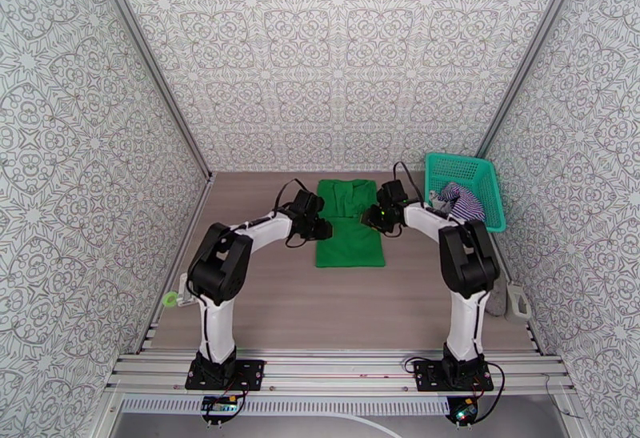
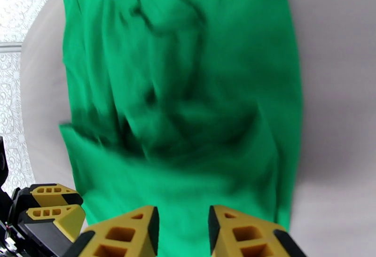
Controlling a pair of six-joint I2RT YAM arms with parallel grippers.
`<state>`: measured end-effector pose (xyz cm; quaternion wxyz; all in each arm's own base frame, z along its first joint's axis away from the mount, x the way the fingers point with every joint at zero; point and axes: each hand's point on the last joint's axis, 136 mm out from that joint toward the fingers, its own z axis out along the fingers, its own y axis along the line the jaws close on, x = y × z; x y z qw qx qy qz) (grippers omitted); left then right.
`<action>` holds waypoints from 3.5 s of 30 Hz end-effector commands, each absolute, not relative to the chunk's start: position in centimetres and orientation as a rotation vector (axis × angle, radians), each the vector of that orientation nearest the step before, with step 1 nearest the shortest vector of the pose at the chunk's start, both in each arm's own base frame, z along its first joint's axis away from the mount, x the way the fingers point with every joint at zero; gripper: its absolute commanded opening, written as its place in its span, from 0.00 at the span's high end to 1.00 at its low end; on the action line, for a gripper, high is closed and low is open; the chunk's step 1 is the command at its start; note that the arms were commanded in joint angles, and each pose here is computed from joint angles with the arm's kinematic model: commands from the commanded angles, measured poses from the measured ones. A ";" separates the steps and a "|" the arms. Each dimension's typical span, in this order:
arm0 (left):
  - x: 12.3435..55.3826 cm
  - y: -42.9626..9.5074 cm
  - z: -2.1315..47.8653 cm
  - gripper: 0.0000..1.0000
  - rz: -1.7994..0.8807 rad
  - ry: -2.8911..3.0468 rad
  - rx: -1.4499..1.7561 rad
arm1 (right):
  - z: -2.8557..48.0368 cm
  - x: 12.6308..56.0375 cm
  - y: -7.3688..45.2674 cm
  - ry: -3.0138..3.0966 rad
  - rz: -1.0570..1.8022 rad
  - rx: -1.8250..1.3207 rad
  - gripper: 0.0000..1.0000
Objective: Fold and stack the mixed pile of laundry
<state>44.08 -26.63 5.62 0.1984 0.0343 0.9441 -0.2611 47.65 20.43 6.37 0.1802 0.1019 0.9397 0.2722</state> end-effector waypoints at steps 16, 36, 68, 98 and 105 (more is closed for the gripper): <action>47.1 -24.5 7.8 0.50 -0.710 2.559 0.112 | 5.6 50.6 17.3 2.664 0.699 0.329 0.60; 30.6 -20.8 9.6 0.37 -0.961 2.626 -0.168 | 5.8 30.8 14.1 2.808 0.886 0.447 0.45; 29.6 -23.7 4.6 0.44 -1.060 2.663 -0.323 | 1.8 32.8 15.4 2.692 1.064 0.712 0.72; 32.1 -24.1 2.0 1.00 -0.914 2.634 -0.376 | 2.0 32.3 15.3 2.681 1.070 0.678 0.97; 28.7 -23.8 1.1 1.00 -0.864 2.686 -0.319 | 1.7 29.6 14.9 2.712 1.052 0.686 1.00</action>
